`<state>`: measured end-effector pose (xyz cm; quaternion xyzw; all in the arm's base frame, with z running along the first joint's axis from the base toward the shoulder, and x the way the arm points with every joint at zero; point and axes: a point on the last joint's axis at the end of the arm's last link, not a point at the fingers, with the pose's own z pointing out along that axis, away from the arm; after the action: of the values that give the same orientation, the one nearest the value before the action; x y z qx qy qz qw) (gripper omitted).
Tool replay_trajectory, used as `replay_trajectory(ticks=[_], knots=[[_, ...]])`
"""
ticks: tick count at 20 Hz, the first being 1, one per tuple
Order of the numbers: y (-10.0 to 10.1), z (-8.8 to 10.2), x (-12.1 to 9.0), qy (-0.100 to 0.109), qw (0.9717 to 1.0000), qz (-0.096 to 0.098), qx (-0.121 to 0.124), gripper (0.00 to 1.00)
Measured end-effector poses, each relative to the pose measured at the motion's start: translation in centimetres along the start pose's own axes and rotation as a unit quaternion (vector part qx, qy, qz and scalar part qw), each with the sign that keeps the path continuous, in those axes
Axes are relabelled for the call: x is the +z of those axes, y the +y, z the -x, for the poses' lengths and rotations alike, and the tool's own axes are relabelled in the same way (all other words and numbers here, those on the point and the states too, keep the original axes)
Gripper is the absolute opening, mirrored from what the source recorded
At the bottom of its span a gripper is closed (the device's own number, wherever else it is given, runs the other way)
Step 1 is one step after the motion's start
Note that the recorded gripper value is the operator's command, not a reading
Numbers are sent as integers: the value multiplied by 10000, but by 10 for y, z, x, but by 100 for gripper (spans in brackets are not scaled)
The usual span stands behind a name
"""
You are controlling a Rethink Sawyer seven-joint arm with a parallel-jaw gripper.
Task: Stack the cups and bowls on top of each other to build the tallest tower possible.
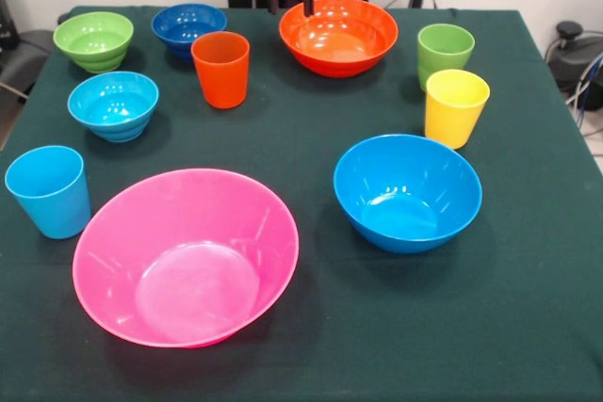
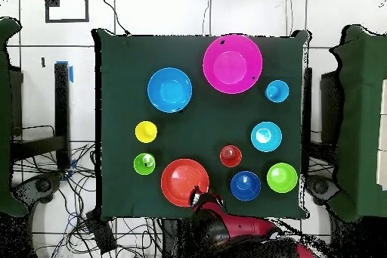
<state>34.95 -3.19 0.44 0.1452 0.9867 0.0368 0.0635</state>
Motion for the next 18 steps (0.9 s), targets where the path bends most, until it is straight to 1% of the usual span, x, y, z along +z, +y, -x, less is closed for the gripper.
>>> replay_trajectory(ticks=[8,9,12,13,18], knots=[[2,-1,-1,8,9999,24,-129,100],[2,-3,1,28,9998,25,-185,100],[2,-6,5,78,9997,26,-228,100],[2,-10,10,134,9995,40,-270,100],[2,-18,20,248,9991,84,-325,100]])
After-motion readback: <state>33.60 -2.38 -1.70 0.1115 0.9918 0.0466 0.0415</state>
